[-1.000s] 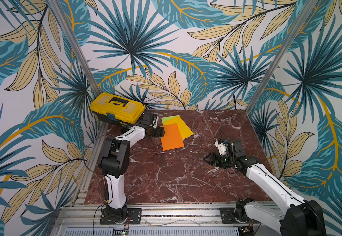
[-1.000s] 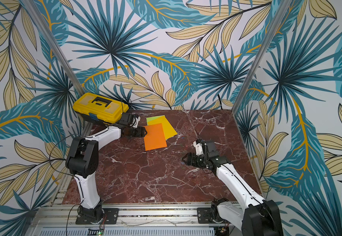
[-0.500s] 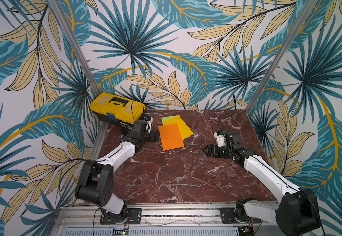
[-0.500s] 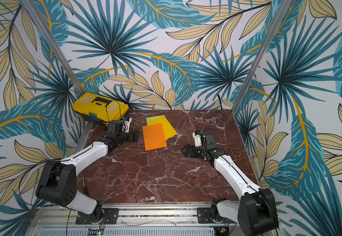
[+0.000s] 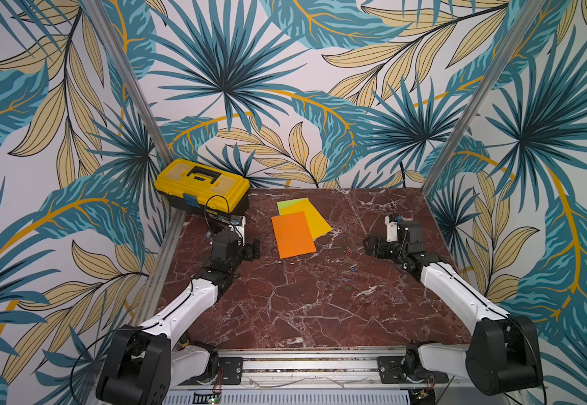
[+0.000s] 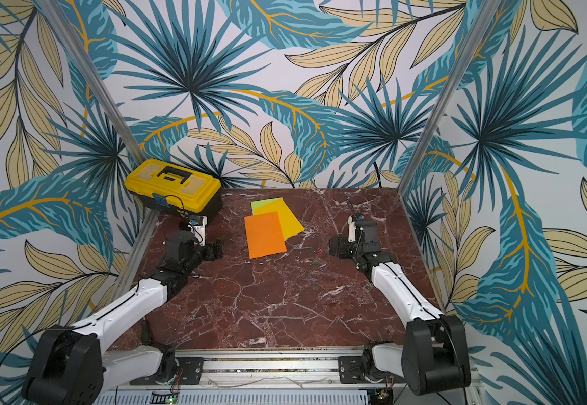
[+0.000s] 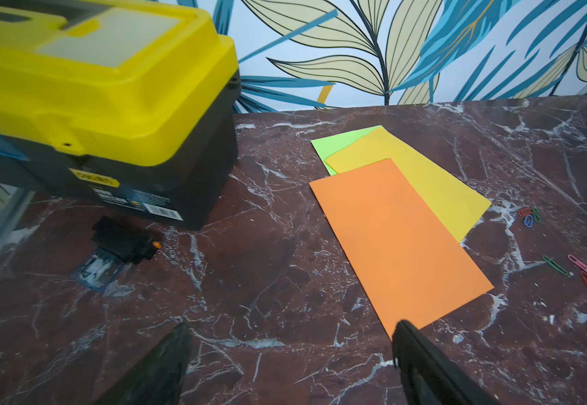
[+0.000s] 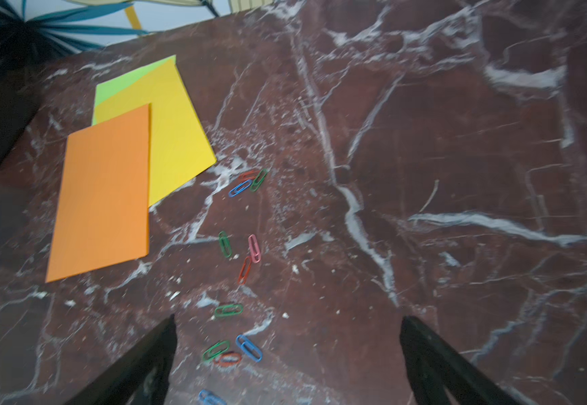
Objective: Unclip the paperclips from the documents
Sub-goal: Reset both arms
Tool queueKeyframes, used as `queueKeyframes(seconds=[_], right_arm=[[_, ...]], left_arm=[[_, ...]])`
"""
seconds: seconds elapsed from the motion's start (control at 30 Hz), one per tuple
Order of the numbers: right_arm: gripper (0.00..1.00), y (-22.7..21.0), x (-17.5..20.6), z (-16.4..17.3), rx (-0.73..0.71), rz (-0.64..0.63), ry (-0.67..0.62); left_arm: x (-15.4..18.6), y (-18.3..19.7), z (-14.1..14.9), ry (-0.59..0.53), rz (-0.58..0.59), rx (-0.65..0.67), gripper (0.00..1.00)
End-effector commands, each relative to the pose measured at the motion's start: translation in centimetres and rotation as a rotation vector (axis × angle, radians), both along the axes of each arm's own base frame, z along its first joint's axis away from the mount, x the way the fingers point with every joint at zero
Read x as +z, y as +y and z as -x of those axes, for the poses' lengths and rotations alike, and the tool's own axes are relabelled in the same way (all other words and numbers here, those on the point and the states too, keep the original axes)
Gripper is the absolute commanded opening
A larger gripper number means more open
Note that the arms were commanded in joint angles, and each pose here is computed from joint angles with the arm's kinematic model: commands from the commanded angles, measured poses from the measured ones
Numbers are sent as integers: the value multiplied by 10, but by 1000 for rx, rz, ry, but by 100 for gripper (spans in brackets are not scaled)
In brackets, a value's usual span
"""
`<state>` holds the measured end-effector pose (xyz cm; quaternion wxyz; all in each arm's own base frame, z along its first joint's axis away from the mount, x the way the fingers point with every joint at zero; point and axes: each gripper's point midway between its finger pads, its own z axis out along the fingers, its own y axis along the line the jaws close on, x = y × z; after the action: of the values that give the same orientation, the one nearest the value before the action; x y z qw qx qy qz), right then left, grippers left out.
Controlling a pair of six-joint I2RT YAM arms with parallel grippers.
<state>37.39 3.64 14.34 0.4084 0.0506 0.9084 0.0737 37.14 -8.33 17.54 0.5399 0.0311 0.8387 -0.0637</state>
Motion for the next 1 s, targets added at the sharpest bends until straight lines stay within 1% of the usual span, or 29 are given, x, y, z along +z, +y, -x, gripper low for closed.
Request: queueKeyframes(seconds=[0.0, 0.13, 0.23, 0.4, 0.6, 0.8, 0.9, 0.97], right_arm=[[100, -35, -2, -5, -127, 117, -65], [99, -57, -6, -7, -201, 157, -95], [100, -66, -10, -10, -224, 187, -124], [100, -72, -12, -13, -232, 218, -222], [100, -73, -19, -19, -225, 229, -270], [99, -77, -15, -20, -237, 251, -327], [100, -76, -19, -18, -233, 253, -372], [99, -75, -23, -18, -228, 250, -383]], left_arm=[[21, 13, -2, -113, -35, 58, 90], [25, 26, 3, -172, -65, 110, 90], [22, 37, 6, -192, -86, 148, 90], [9, 48, 10, -188, -135, 195, 90], [5, 61, 16, -282, -183, 235, 88], [5, 77, 4, -302, -201, 278, 88], [1, 82, -4, -295, -210, 276, 88], [1, 86, -6, -287, -210, 299, 88]])
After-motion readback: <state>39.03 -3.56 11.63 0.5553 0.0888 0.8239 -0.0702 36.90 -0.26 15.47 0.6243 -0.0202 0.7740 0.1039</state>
